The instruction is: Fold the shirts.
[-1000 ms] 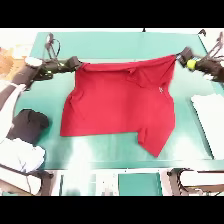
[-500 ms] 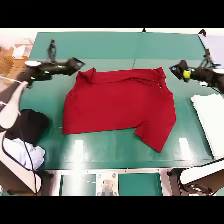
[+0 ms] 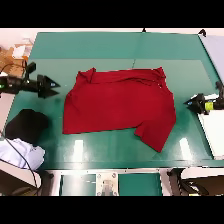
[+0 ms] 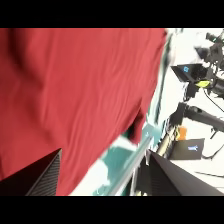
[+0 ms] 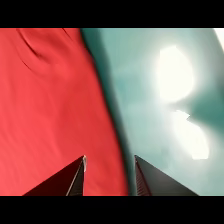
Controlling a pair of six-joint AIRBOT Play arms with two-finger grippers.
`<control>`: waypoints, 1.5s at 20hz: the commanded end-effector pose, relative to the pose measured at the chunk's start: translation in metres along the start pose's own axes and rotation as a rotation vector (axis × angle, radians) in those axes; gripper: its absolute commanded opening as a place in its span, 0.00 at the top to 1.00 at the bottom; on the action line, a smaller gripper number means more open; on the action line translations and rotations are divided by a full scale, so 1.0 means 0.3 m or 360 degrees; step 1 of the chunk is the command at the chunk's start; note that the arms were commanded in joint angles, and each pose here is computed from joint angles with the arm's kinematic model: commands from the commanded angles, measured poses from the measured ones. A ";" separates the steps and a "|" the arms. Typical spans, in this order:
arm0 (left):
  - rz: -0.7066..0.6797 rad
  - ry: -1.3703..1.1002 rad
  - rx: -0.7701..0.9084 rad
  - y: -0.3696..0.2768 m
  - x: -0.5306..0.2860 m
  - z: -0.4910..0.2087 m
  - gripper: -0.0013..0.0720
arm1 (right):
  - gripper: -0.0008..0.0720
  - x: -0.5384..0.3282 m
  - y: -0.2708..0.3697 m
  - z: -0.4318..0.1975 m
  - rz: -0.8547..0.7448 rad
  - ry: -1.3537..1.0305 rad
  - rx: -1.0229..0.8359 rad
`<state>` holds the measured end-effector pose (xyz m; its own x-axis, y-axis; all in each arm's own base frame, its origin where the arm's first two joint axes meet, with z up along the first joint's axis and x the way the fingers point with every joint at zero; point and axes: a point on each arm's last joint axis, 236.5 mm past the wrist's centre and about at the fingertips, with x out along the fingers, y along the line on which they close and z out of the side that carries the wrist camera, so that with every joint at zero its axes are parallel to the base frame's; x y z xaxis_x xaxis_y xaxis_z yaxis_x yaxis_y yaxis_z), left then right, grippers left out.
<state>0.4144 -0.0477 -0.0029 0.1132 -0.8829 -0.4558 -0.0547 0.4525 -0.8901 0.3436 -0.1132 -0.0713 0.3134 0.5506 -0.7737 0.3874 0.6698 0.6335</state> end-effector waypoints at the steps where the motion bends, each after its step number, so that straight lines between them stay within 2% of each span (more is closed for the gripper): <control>1: 0.0134 0.0145 -0.0127 0.115 0.008 -0.163 0.16 | 0.48 0.080 -0.055 -0.127 -0.0011 0.0166 0.0037; 7: 0.0168 0.0211 -0.0254 0.157 0.031 -0.234 0.16 | 0.49 0.197 -0.015 -0.194 0.0009 0.0360 -0.0031; 8: 0.0179 0.0201 -0.0251 0.157 0.030 -0.238 0.31 | 0.65 0.199 -0.006 -0.200 0.0016 0.0375 -0.0076; 9: 0.0192 0.0192 -0.0240 0.152 0.027 -0.241 0.44 | 0.88 0.196 -0.002 -0.200 0.0020 0.0382 -0.0091; 10: 0.0236 0.0195 -0.0222 0.154 0.016 -0.250 0.43 | 0.96 0.185 -0.009 -0.186 0.0004 0.0366 -0.0100; 14: 0.0564 0.0174 -0.0282 0.240 -0.039 -0.311 0.43 | 0.96 0.128 -0.061 -0.140 0.0001 0.0270 -0.0016; 15: 0.0597 0.0149 -0.0322 0.256 -0.032 -0.337 0.28 | 0.96 0.119 -0.074 -0.137 0.0004 0.0257 0.0004; 16: 0.0599 0.0143 -0.0360 0.266 -0.015 -0.371 0.23 | 0.96 0.111 -0.082 -0.134 0.0006 0.0245 0.0018; 20: 0.0628 0.0198 -0.0508 0.334 0.102 -0.516 0.23 | 0.96 0.111 -0.079 -0.129 0.0018 0.0234 0.0025; 24: 0.0698 0.0199 -0.0385 0.334 0.252 -0.521 0.23 | 0.96 0.111 -0.072 -0.127 0.0031 0.0228 0.0029; 27: 0.0606 0.0166 -0.0350 0.266 0.330 -0.494 0.26 | 0.96 0.111 -0.073 -0.126 0.0031 0.0228 0.0025; 28: 0.0605 0.0178 -0.0346 0.263 0.333 -0.499 0.33 | 0.96 0.111 -0.073 -0.126 0.0031 0.0227 0.0025; 29: 0.0593 0.0202 -0.0333 0.256 0.334 -0.509 0.60 | 0.96 0.111 -0.073 -0.126 0.0031 0.0227 0.0025; 30: 0.0581 0.0227 -0.0325 0.250 0.334 -0.519 0.65 | 0.96 0.111 -0.073 -0.126 0.0031 0.0226 0.0025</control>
<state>0.2607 -0.1140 -0.1136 -0.1151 -0.6858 -0.7186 -0.2815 0.7163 -0.6385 0.3120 -0.0911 -0.1115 0.1924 0.6270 -0.7548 0.3977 0.6534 0.6441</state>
